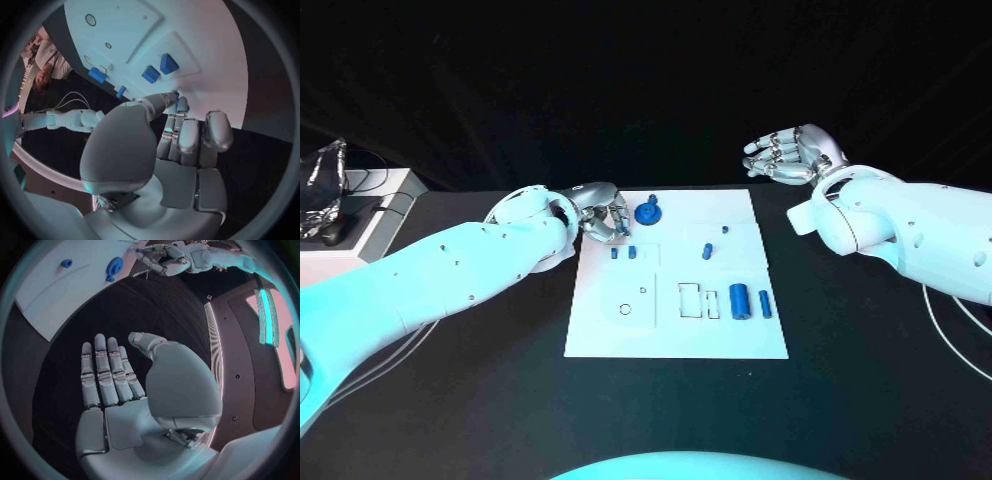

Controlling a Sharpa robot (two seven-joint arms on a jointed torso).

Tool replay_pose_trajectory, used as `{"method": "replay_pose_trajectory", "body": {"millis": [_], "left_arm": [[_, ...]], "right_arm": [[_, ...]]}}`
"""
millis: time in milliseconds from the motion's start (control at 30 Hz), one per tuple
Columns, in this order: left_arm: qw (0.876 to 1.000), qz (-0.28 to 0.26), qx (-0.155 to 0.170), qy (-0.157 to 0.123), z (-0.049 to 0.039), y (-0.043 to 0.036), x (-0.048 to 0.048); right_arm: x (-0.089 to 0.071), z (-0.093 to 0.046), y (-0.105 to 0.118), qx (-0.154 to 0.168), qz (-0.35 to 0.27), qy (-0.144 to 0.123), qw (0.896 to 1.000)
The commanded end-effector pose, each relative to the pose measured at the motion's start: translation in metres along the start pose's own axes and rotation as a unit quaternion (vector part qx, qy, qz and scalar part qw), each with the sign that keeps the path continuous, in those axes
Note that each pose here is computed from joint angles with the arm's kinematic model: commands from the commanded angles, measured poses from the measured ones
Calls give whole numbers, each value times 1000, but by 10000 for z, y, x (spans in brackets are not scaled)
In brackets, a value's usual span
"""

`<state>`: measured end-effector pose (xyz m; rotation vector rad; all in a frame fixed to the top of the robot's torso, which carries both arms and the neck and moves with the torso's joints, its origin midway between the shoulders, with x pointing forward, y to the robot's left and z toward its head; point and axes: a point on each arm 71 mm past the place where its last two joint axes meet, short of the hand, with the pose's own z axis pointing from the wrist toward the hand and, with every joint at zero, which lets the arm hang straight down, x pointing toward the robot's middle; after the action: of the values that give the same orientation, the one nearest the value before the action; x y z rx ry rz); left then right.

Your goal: Assemble the parts on the task board

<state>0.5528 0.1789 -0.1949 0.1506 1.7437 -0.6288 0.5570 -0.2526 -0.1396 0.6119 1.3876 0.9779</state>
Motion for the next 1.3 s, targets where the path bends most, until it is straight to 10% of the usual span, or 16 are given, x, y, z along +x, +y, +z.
{"method": "replay_pose_trajectory", "body": {"millis": [33, 1300], "left_arm": [[1000, 3, 2, 2, 12, -4, 18], [1000, -2, -4, 16, 35, -34, 77]], "right_arm": [[16, 2, 19, -9, -1, 6, 1000], [25, 5, 22, -9, -1, 7, 1000]]}}
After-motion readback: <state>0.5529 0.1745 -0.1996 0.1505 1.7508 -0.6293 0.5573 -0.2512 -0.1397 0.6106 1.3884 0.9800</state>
